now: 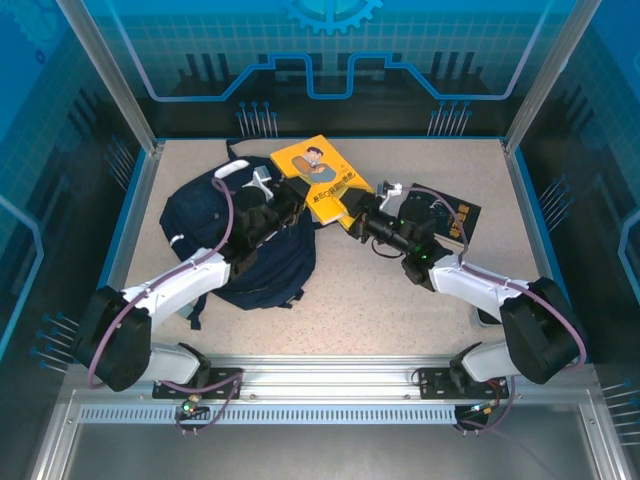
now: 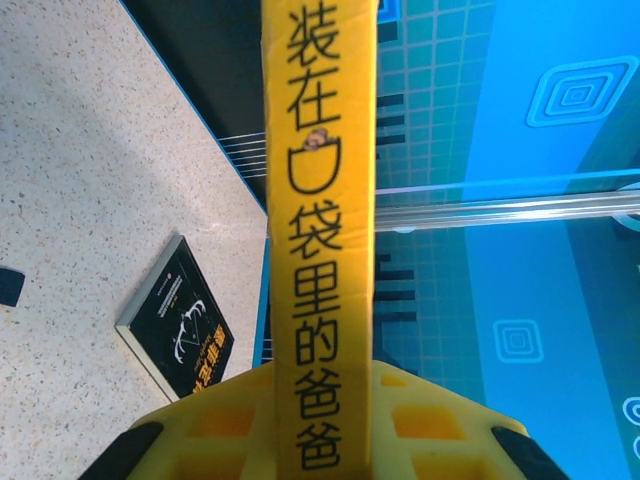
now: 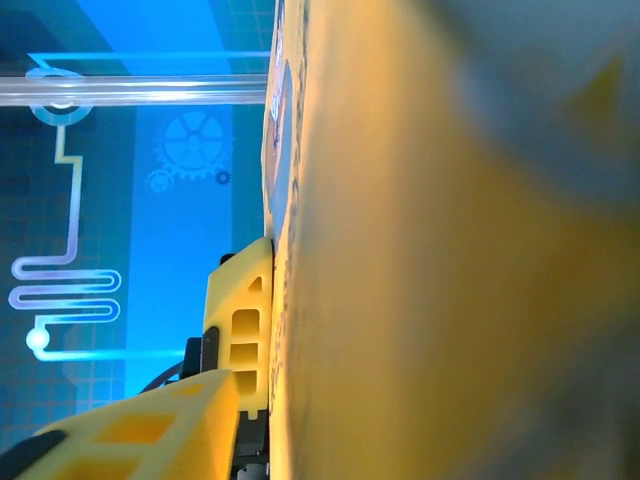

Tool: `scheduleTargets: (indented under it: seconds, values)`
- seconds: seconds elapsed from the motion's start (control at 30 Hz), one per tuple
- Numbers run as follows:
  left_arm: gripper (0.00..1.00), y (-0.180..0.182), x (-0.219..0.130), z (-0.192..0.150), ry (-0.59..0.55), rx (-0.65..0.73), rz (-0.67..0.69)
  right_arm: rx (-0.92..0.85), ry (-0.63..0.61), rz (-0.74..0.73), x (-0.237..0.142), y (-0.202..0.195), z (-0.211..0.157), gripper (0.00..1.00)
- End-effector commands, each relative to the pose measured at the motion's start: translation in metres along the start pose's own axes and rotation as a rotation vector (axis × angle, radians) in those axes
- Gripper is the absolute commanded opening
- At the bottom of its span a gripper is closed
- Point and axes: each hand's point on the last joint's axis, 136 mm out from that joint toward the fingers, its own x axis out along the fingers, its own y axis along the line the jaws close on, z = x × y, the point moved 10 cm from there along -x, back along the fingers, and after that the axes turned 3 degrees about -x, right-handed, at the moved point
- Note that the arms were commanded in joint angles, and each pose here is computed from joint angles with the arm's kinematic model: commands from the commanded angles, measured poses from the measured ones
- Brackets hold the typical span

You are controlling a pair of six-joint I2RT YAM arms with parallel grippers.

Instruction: Pack the student bag

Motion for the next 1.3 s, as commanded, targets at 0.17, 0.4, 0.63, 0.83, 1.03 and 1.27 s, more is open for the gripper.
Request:
scheduleTargets:
  seconds: [0.17,0.4,0.63,0.83,1.03,1.27]
  values:
    - [0.15,-0.010,-0.007,-0.001,-0.007,-0.015,-0.109,-0.024,-0.025,-0.002,-0.001,-0.002,-0.002,0.28]
    - [0.50,0.010,-0.018,-0.003,0.006,0.038,-0.057,-0.097,-0.036,-0.098,-0.009,-0.005,0.003,0.02]
    - [0.82,0.056,-0.054,-0.005,0.020,0.229,0.218,-0.310,-0.096,-0.264,-0.046,0.001,0.014,0.00]
    - [0.96,0.060,-0.084,-0.002,0.078,0.535,0.491,-0.555,-0.037,-0.444,-0.070,0.007,0.022,0.00]
    - [0.99,0.044,-0.094,0.000,0.249,0.820,0.683,-0.699,0.051,-0.487,-0.078,0.002,0.034,0.00]
    - [0.99,0.038,-0.085,0.007,0.386,1.000,0.887,-0.678,-0.003,-0.543,-0.095,-0.018,0.054,0.00]
